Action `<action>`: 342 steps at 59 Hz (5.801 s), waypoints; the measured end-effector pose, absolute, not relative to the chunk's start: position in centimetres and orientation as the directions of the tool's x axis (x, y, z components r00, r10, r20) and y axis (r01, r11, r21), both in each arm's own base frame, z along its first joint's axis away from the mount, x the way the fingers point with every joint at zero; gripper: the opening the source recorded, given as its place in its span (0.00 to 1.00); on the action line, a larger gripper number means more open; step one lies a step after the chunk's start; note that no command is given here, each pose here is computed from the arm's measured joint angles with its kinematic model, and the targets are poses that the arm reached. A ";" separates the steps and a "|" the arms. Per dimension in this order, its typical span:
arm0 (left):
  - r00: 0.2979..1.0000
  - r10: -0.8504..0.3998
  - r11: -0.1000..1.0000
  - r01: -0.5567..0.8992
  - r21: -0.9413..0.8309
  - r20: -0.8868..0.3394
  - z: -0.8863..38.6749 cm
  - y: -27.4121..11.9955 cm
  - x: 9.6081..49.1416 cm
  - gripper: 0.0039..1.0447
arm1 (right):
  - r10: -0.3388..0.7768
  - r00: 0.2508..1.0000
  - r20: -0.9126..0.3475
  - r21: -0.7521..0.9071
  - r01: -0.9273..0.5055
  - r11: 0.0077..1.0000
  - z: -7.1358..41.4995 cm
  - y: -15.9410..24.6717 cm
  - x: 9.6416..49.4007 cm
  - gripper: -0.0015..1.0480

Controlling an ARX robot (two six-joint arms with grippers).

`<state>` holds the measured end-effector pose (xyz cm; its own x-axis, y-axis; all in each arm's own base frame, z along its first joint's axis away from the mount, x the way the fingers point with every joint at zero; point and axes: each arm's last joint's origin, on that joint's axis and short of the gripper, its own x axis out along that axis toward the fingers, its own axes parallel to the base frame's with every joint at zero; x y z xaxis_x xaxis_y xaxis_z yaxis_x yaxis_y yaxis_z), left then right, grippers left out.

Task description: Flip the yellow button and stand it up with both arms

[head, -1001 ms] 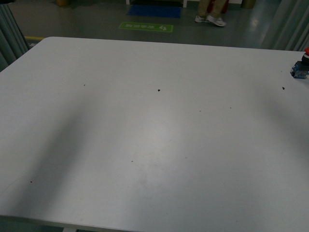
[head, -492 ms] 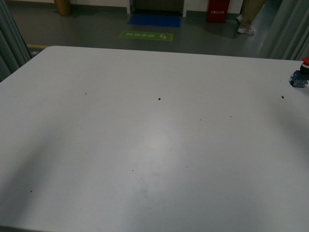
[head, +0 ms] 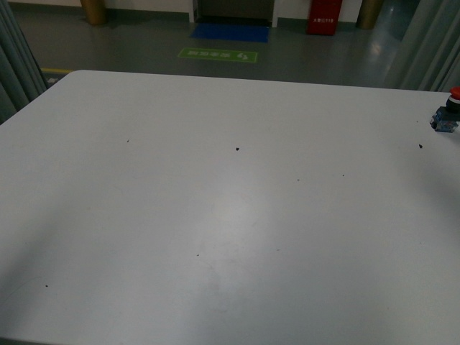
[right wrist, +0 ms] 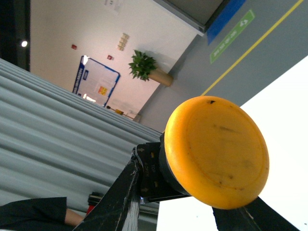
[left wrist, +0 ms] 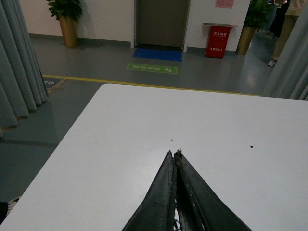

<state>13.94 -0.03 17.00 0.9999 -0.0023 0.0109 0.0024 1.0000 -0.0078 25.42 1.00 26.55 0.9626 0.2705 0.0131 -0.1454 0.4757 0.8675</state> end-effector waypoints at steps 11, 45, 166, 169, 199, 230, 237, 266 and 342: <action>1.000 -0.002 1.000 0.002 -0.008 0.020 17.3 0.0 13.0 0.03 | 0.263 0.965 0.004 0.858 -0.138 0.495 26.3 0.9 25.7 0.32; 1.000 -0.002 1.000 0.003 -0.008 0.028 17.5 0.0 11.1 0.03 | 0.213 0.976 -0.037 0.830 -0.088 0.551 25.7 -0.8 25.6 0.32; 1.000 -0.002 1.000 0.002 -0.006 0.021 17.2 0.0 9.6 0.94 | -0.195 0.865 -0.463 -0.257 0.079 0.963 13.1 -6.9 36.1 0.32; 1.000 -0.002 1.000 0.002 -0.006 0.021 17.2 0.0 9.6 0.94 | -0.198 0.860 -0.471 -0.260 0.079 0.962 12.7 -6.8 36.3 0.32; 1.000 -0.002 1.000 0.002 -0.006 0.021 17.2 0.0 9.6 0.94 | -0.233 0.842 -0.486 -0.290 0.097 0.952 10.3 -5.3 40.0 0.32; 1.000 -0.002 1.000 0.002 -0.006 0.021 17.2 0.0 9.6 0.94 | -0.256 0.813 -0.523 -0.299 0.106 0.948 8.3 -5.7 41.1 0.32; 1.000 -0.002 1.000 0.002 -0.006 0.021 17.2 0.0 9.6 0.94 | -0.263 0.812 -0.521 -0.299 0.115 0.947 8.0 -6.1 41.5 0.32; 1.000 -0.002 1.000 0.002 -0.006 0.021 17.2 0.0 9.6 0.94 | -0.298 0.790 -0.536 -0.294 0.156 0.943 6.6 -8.6 42.0 0.32; 1.000 -0.002 1.000 0.002 -0.006 0.021 17.2 0.0 9.6 0.94 | -0.195 0.832 -0.519 -0.160 0.130 0.979 10.8 -8.5 40.9 0.93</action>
<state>9.64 -0.02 17.16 0.9998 -0.0023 0.0212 0.0024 1.0000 -0.0055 40.86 -8.50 10.84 0.8322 -0.1953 -0.5189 0.1298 0.9785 -0.1602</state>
